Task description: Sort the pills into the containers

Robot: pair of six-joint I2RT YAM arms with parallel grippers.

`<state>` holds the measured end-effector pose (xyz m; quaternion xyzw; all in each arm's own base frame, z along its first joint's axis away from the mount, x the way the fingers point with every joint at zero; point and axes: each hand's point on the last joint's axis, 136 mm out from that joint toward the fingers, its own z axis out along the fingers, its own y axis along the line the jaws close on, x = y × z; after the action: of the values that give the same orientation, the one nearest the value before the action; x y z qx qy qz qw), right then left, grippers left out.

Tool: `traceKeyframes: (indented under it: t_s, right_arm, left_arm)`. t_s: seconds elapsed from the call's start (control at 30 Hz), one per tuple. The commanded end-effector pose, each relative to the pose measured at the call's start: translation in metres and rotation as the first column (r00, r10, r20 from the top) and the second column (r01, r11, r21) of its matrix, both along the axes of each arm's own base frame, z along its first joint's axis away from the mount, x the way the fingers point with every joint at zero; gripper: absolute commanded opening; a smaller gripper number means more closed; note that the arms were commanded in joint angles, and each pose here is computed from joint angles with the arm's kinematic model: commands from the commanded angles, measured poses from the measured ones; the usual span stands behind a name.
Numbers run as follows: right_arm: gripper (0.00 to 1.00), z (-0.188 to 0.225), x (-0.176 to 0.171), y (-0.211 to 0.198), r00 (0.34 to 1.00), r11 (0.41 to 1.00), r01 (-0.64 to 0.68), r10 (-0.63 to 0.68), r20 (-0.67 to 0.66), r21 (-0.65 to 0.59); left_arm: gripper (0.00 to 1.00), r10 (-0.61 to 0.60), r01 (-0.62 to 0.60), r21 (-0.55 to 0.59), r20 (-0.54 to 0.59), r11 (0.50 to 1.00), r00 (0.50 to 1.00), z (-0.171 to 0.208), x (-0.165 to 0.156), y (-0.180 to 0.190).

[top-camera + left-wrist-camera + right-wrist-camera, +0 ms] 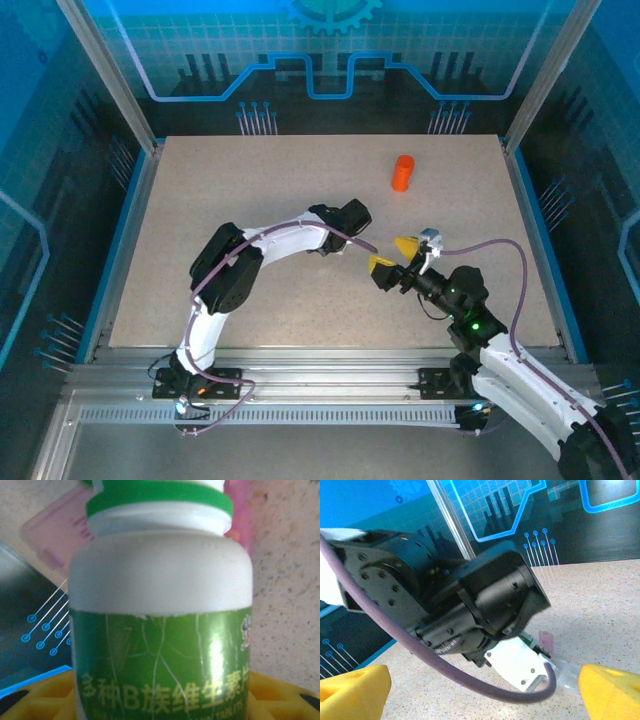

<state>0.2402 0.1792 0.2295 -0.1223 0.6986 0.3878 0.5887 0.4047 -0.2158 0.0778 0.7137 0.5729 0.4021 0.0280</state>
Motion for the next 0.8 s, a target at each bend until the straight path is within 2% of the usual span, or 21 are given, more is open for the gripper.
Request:
traceKeyframes:
  t_s: [0.0, 0.17, 0.5, 0.77]
  right_arm:
    - [0.97, 0.01, -0.002, -0.002, 0.999, 1.0, -0.002, 0.001, 0.037, 0.029]
    - [0.97, 0.011, -0.003, -0.002, 0.999, 0.999, -0.003, 0.002, 0.039, 0.032]
    - [0.97, 0.011, -0.003, -0.002, 0.999, 0.999, -0.005, 0.003, 0.037, 0.038]
    - [0.97, 0.011, -0.002, -0.002, 0.999, 0.999, -0.005, 0.003, 0.035, 0.038]
  left_arm:
    - [0.0, -0.03, 0.032, 0.04, -0.056, 0.999, 0.998, -0.023, -0.001, -0.003]
    - [0.0, -0.009, 0.01, 0.013, -0.045, 1.0, 0.999, -0.015, 0.002, -0.003]
    - [0.0, -0.057, 0.057, 0.03, 0.016, 0.998, 0.998, 0.032, -0.002, 0.015]
    - [0.0, -0.073, 0.072, 0.053, 0.034, 0.996, 0.997, 0.031, 0.007, 0.012]
